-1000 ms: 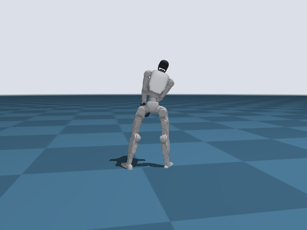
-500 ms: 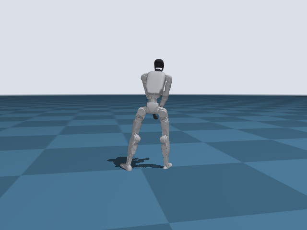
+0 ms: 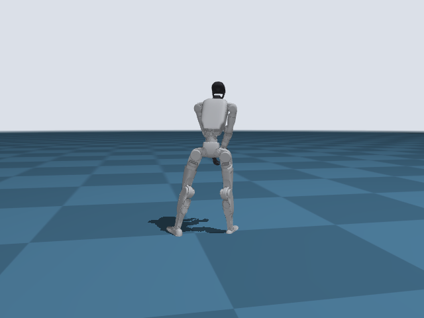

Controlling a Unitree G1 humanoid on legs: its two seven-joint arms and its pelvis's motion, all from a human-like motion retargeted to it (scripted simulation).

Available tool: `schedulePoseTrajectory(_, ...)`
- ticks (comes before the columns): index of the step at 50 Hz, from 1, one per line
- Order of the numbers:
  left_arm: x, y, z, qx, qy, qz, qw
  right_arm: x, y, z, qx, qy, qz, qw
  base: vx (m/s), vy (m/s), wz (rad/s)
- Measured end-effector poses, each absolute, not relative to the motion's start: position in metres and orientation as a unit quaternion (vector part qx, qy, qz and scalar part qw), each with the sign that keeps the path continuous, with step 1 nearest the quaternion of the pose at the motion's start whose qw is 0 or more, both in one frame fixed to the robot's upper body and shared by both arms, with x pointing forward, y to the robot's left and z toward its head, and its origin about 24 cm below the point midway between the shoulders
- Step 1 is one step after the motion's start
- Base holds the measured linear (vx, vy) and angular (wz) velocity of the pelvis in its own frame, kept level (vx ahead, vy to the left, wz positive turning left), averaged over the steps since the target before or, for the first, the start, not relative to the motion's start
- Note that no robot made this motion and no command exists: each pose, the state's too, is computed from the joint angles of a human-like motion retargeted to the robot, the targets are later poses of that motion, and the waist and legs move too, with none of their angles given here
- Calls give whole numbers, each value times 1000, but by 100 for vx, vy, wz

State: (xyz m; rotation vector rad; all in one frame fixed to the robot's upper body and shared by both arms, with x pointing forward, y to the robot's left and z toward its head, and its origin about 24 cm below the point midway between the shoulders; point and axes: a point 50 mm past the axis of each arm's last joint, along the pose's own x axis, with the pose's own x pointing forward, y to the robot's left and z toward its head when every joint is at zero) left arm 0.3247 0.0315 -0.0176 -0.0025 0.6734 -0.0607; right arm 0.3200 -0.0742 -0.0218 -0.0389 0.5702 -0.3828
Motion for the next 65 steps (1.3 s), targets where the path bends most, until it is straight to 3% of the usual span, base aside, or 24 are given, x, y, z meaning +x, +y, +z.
schedulePoseTrajectory(10, 336, 53, -10, -39, 335, 44, 940, 337, -55, -4, -34, 290, -120, 949, -1, 0, 6)
schedulePoseTrajectory(18, 338, 72, -15, -75, 317, 13, 945, 333, -40, -2, -44, 249, -47, 966, 0, 0, 0)
schedulePoseTrajectory(22, 336, 76, -17, -47, 304, 53, 950, 328, -37, -7, -16, 247, -37, 968, -4, -3, -8)
schedulePoseTrajectory(28, 325, 55, -24, -11, 339, 74, 938, 322, -52, -22, -1, 298, -93, 950, -3, -7, -24)
schedulePoseTrajectory(35, 334, 13, 6, -24, 287, 5, 958, 333, -91, -4, 51, 212, -115, 969, 8, -11, -68)
schedulePoseTrajectory(40, 348, -33, 63, -46, 193, -63, 978, 352, -135, 55, 64, 68, -123, 988, 19, -10, -105)
schedulePoseTrajectory(45, 356, -73, 160, -105, 37, -139, 984, 362, -173, 160, 10, -146, -136, 980, 23, -7, -125)
schedulePoseTrajectory(50, 331, -97, 280, -153, -177, -240, 942, 333, -188, 284, -58, -395, -152, 904, 23, -5, -130)
schedulePoseTrajectory(56, 249, -98, 398, -176, -432, -314, 827, 251, -176, 401, -151, -650, -174, 724, 21, -2, -108)
schedulePoseTrajectory(65, 112, -77, 472, -160, -711, -314, 609, 123, -131, 464, -259, -861, -196, 391, 15, 2, -61)
